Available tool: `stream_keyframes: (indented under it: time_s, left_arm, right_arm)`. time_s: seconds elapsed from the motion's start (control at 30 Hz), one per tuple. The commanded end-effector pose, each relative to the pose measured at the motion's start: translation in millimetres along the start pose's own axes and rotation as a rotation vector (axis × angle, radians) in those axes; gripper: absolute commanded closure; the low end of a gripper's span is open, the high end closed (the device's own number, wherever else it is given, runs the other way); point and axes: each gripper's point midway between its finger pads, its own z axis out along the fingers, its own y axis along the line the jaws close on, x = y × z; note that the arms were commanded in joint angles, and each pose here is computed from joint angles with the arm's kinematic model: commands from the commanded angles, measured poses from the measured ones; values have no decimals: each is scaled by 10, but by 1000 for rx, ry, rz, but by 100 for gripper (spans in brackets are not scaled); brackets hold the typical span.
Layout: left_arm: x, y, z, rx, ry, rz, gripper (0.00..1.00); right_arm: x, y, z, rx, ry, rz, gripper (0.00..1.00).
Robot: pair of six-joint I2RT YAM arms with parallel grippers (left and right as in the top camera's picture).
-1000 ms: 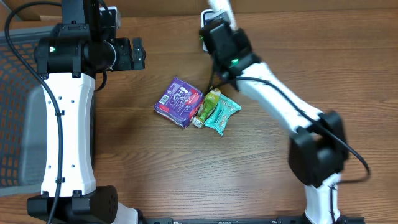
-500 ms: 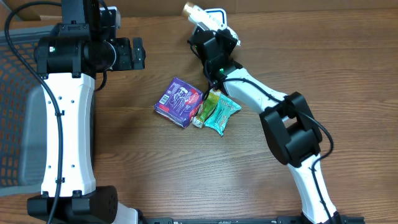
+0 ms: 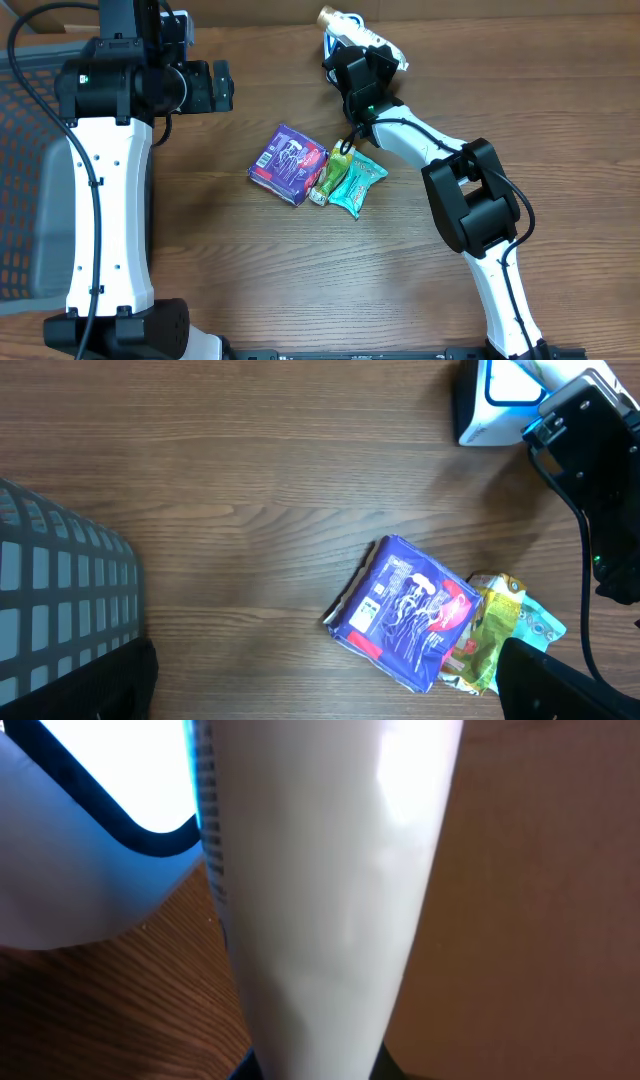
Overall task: Scan the item barcode
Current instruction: 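Hold the white tube against the scanner face with the right gripper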
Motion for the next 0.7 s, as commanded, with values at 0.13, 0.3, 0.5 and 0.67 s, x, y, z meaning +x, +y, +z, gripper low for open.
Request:
stream_keyframes:
  time_s: [0.13,0.3,0.5,0.67]
  left_arm:
    - [-17,-6,-12,10,-6,19,0]
    - [-17,-5,-10,9,-5,19,0]
    - [-17,-6,-10,10,-5,20,0]
    - [-17,-8,-10,10,-5,20,0]
  right_arm:
    - [-183,-314,-148,66,-37,100,96]
    - [-160,-324,-149,74,-24,101,96]
    - [-231,-475,-297,84,-38,140,96]
    - [-385,-784,-818,-38,-116,225,96]
